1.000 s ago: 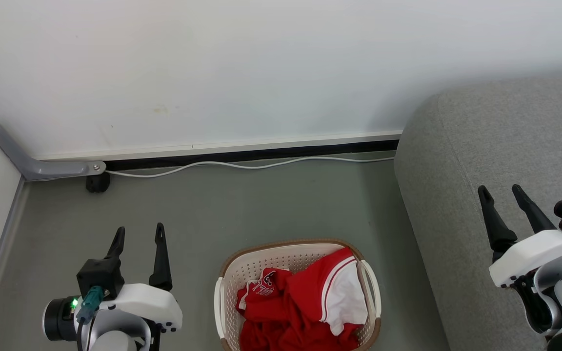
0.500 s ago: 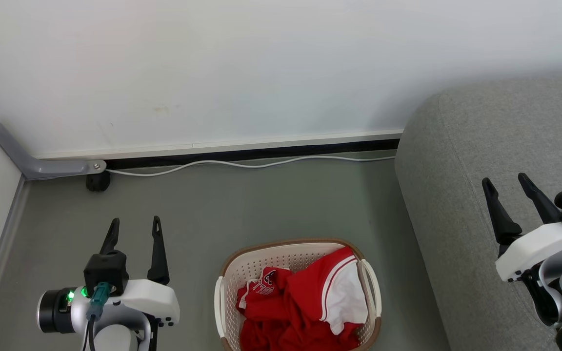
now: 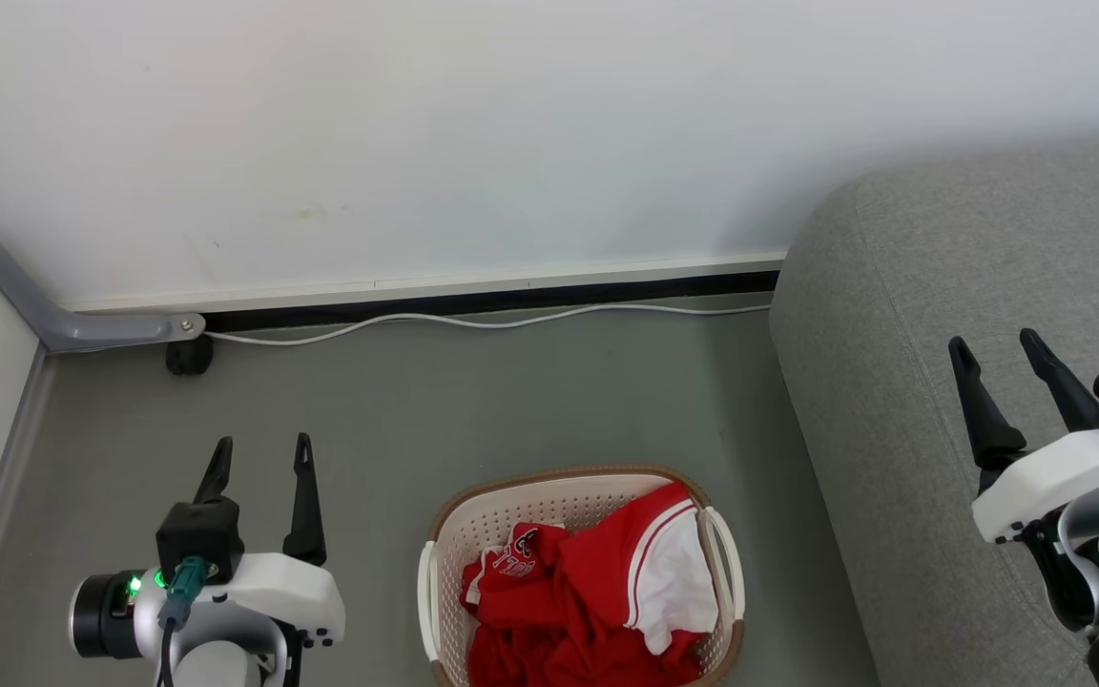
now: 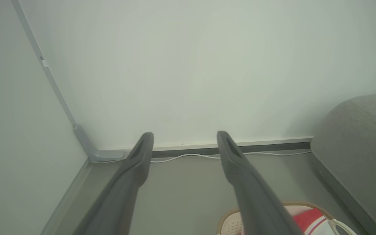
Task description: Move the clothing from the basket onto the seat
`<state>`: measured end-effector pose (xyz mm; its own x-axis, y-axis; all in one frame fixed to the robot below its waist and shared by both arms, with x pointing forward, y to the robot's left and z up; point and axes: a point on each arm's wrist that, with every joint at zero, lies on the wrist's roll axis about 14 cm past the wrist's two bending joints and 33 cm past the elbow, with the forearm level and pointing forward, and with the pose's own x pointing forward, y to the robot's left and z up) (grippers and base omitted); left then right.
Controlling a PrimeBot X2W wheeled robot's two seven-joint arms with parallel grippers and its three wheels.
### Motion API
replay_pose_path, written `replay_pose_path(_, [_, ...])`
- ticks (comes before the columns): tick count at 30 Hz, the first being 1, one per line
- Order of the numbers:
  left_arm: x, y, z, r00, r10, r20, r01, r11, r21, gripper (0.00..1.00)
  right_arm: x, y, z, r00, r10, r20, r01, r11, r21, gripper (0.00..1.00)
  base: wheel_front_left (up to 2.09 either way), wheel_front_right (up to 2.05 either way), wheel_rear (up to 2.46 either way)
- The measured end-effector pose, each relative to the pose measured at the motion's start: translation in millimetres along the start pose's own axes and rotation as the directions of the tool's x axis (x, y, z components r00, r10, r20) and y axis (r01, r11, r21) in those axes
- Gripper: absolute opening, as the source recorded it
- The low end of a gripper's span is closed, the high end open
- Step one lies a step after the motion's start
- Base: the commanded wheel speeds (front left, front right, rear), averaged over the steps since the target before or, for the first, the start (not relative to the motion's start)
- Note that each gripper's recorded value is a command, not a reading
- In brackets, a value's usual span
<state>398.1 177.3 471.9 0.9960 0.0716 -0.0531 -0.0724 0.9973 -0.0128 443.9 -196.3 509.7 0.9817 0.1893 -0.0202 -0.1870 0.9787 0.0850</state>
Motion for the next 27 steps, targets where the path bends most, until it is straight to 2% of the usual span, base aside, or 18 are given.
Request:
replay_pose_path(12, [1, -2, -6, 1.000, -0.012, -0.017, 0.012, 1.000, 0.005, 1.00, 3, 2, 0, 1.000, 0.007, 0.008, -0.007, 1.000, 0.004, 1.00, 0.00, 0.00, 0.00])
replay_pose_path(27, [29, -55, -51, 0.986, -0.100, -0.136, 0.096, 0.995, -0.034, 1.00, 39, -12, -22, 0.999, 0.034, -0.016, -0.034, 0.999, -0.001, 1.00, 0.00, 0.00, 0.00])
